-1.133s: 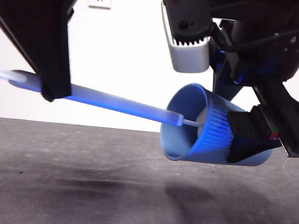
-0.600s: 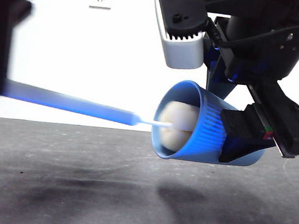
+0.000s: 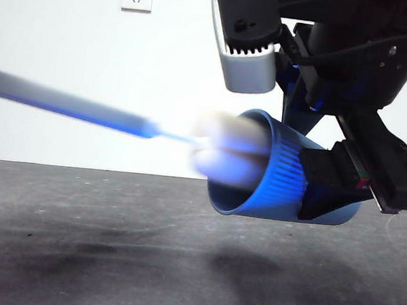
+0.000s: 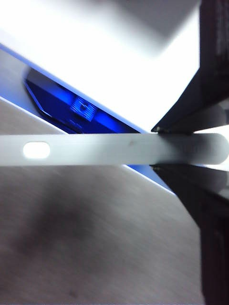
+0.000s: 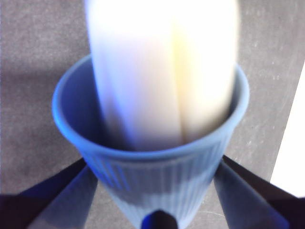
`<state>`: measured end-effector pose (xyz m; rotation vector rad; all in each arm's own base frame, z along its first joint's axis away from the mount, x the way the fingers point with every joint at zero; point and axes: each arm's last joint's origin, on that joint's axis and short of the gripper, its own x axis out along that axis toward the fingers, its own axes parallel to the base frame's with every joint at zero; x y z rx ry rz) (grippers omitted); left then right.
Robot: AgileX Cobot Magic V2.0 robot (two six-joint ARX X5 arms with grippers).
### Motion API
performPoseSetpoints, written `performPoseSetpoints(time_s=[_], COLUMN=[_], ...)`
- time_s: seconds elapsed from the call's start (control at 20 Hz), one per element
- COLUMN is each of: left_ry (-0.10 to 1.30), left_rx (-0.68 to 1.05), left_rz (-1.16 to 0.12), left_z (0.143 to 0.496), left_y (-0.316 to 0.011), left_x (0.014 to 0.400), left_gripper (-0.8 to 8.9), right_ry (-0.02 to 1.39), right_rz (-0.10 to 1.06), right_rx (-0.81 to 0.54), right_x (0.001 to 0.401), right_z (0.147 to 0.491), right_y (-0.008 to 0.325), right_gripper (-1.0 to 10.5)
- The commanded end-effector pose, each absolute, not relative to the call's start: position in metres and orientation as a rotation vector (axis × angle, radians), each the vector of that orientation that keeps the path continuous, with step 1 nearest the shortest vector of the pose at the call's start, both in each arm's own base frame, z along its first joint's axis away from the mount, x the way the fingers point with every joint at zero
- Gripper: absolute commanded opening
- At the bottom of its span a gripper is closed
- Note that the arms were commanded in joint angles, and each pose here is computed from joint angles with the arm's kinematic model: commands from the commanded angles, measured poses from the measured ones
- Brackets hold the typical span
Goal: Pick up the cup brush,pick up the cup,insert the brush into the cup,clean the cup,put the cup brush back,put the cup back to the fixed position on the table
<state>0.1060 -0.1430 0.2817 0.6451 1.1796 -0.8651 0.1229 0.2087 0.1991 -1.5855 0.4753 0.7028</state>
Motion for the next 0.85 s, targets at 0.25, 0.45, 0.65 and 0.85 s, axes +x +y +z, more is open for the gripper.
performPoseSetpoints(time_s=[0.25, 0.45, 0.65, 0.85], left_ry=[1.136, 1.136, 1.140, 1.160], left_rx=[0.599, 0.598, 0.601, 0.633], left_rz=[-0.904, -0.902, -0.900, -0.852], left_z=[0.266, 0.255, 0.253, 0.257], left_y=[-0.173, -0.186, -0.186, -0.177], left_x=[0.126, 0.136, 0.137, 0.133], left_gripper=[-0.09, -0.09, -0.09, -0.08], right_ry=[0.472, 0.474, 0.475, 0.482], right_rz=[0.697, 0.695, 0.694, 0.691], right_rx=[-1.557, -1.552, -1.552, -1.544], right_x=[0.123, 0.123, 0.123, 0.123], right_z=[0.199, 0.199, 0.199, 0.199], right_y=[0.211, 0.211, 0.211, 0.211], right_gripper=[-0.1, -0.1, -0.1, -0.1])
